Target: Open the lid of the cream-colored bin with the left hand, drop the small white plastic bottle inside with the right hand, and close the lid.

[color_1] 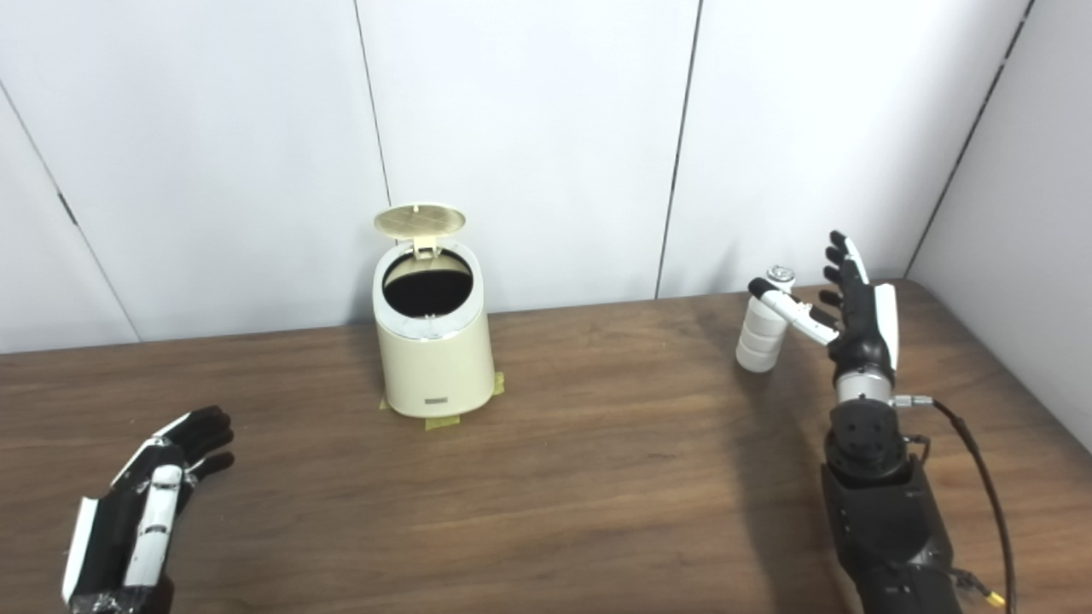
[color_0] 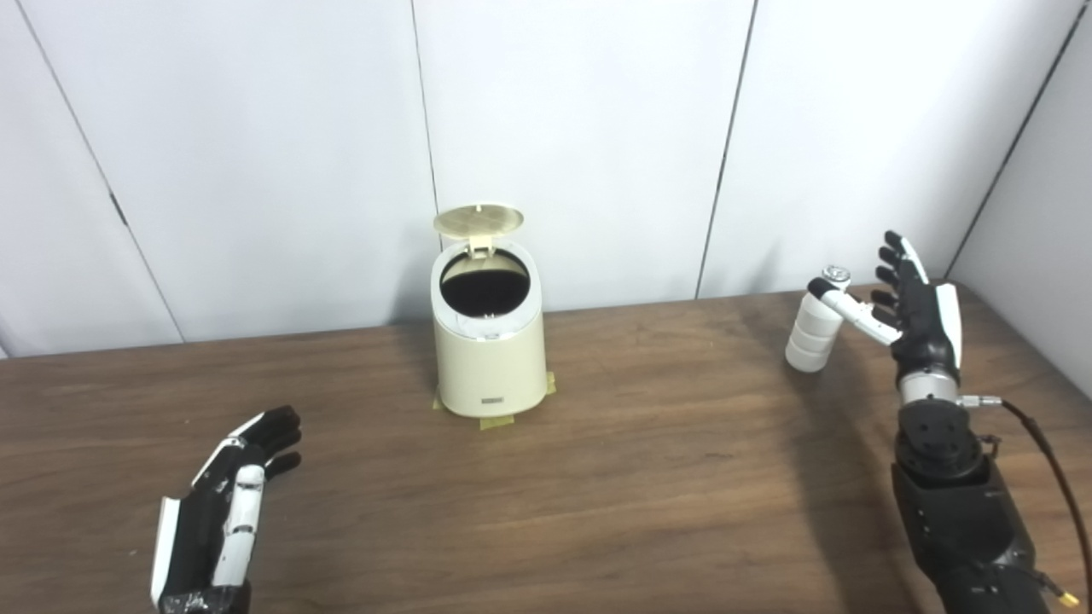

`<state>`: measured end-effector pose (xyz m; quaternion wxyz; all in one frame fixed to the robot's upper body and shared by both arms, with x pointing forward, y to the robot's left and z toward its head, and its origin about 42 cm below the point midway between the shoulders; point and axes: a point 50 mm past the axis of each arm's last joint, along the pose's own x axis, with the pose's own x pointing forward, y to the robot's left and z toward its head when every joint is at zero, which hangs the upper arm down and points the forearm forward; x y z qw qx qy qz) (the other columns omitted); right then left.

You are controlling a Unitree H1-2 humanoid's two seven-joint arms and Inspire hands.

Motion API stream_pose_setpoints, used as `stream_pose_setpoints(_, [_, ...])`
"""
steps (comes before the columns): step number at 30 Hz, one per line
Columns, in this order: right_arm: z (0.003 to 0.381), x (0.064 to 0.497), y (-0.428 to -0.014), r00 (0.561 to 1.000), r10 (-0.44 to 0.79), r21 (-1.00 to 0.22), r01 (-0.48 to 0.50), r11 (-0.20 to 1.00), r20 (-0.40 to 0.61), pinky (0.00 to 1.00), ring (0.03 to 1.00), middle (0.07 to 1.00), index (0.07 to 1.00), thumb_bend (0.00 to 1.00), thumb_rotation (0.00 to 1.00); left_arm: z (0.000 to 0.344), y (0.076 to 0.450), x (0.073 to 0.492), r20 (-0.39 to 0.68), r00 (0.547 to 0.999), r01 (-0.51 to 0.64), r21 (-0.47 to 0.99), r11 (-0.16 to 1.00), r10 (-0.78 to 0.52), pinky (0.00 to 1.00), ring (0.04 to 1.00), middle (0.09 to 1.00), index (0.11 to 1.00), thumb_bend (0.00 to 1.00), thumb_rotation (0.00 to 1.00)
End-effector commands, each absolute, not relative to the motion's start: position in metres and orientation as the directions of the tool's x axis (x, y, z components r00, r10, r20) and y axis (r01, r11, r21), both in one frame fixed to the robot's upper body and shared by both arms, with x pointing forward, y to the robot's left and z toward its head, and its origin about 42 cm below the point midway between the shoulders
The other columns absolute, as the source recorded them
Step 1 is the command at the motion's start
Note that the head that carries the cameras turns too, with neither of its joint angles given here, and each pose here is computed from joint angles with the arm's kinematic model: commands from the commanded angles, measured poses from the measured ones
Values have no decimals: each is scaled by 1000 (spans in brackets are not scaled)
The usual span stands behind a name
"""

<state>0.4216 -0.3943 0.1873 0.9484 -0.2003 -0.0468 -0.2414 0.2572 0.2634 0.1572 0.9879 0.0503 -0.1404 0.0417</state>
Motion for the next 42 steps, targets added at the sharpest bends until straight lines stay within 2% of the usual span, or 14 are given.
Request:
stream_pose_setpoints(1, [218,434,-399,867,-417,-362,494,790,274,741,850,880,920,861,476,168,263,258,332,941,-103,95,990,66,767,807,801,791,216,773])
stream_pose_setpoints(6, [210,438,-399,891,-377,-368,449,814,254,761,872,920,944,852,459,169,263,258,333,940,-108,88,990,73,766,803,796,787,217,765])
stream_pose_setpoints(10, [208,441,-398,899,-369,-394,435,810,234,786,886,926,932,802,417,169,263,258,340,938,-104,80,991,71,764,803,798,791,212,762])
stream_pose_setpoints(14, [207,448,-402,906,-355,-421,421,803,229,760,868,911,913,828,384,170,264,257,348,935,-104,78,992,71,769,810,805,795,222,782])
stream_pose_setpoints(20, [204,460,-404,905,-371,-409,425,807,209,754,858,891,885,809,277,173,264,256,351,934,-103,75,992,70,766,807,804,791,232,794])
stream_pose_setpoints(26, [199,469,-407,908,-377,-422,419,804,182,732,852,889,898,861,317,176,266,250,350,933,-116,78,990,82,770,811,806,793,241,803])
stream_pose_setpoints(30, [197,471,-405,910,-381,-415,414,810,165,735,860,900,893,877,306,178,268,247,351,932,-116,65,991,86,756,801,804,791,243,793])
stream_pose_setpoints(32, [194,473,-405,913,-376,-405,407,819,159,714,832,864,888,874,287,179,269,245,353,931,-118,58,991,90,765,802,805,790,247,781])
stream_pose_setpoints(34, [189,473,-404,917,-366,-400,399,825,158,759,860,881,881,888,251,180,269,244,354,931,-123,60,991,94,761,799,804,788,252,768])
stream_pose_setpoints(37, [183,474,-404,924,-353,-397,381,835,146,798,881,897,884,927,281,182,271,243,351,932,-122,67,990,91,768,807,812,796,261,784])
stream_pose_setpoints(42, [178,475,-404,925,-351,-397,379,836,144,776,855,880,859,946,284,184,273,241,349,933,-126,77,989,92,776,815,820,804,269,789])
